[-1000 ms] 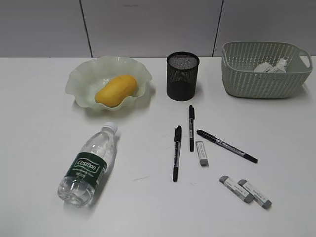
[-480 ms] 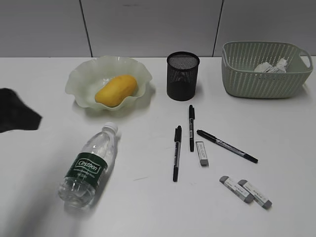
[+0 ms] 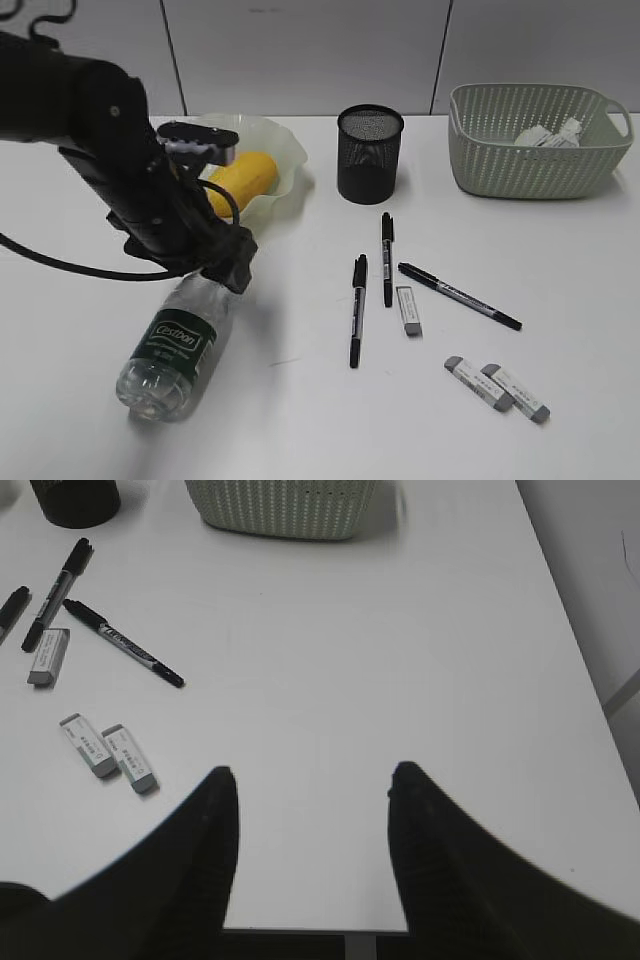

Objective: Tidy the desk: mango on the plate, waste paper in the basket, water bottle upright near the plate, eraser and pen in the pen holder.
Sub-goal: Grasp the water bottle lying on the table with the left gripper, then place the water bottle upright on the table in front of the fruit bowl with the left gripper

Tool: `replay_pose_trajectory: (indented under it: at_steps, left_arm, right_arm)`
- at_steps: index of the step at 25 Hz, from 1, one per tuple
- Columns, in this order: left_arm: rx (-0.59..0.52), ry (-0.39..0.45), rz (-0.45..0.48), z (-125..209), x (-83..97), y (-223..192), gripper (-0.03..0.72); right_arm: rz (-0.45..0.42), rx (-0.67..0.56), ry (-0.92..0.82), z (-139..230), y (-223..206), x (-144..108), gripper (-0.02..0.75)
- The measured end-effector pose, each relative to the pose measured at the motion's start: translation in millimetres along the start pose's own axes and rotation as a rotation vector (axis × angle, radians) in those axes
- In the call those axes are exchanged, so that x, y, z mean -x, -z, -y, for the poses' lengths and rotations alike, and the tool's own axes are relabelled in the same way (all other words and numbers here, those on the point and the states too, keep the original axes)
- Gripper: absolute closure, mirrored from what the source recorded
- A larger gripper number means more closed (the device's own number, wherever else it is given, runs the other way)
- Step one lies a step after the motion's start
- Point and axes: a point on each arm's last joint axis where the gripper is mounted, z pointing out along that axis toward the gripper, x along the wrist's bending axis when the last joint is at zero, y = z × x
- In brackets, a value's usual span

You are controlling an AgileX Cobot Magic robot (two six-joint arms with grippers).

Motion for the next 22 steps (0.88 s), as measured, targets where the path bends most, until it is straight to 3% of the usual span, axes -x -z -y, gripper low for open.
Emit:
replay_pose_trajectory:
  at_steps: [5, 8, 12, 15, 20, 22]
  left_arm:
    - [-0.057, 0.024, -0.041, -1.2, -4.4, -31.8, 0.113]
    - [-0.069, 0.033, -0.065, 0.0, -6.8, -36.2, 0.286]
    - [0.015, 0.025, -0.062, 2.9, -6.9, -14.4, 0.289]
    - [0.209, 0.010, -0.036, 26.4, -8.3, 22.3, 0.293]
    - [0.755, -0.074, 0.002, 86.4, -26.6, 64.2, 0.312]
    - [0.916, -0.113, -0.026, 96.1, -35.6, 67.8, 0.312]
  right_arm:
    - [0.000, 0.000, 0.000, 0.0, 0.0, 0.0, 0.344]
    - [0.000, 0.000, 0.000, 0.0, 0.0, 0.0, 0.344]
    - [0.000, 0.000, 0.000, 0.0, 0.0, 0.0, 0.344]
    - [0.000, 0.000, 0.000, 0.0, 0.0, 0.0, 0.344]
    - [0.000, 0.000, 0.000, 0.0, 0.0, 0.0, 0.344]
    - [0.000, 0.000, 0.000, 0.0, 0.0, 0.0, 0.344]
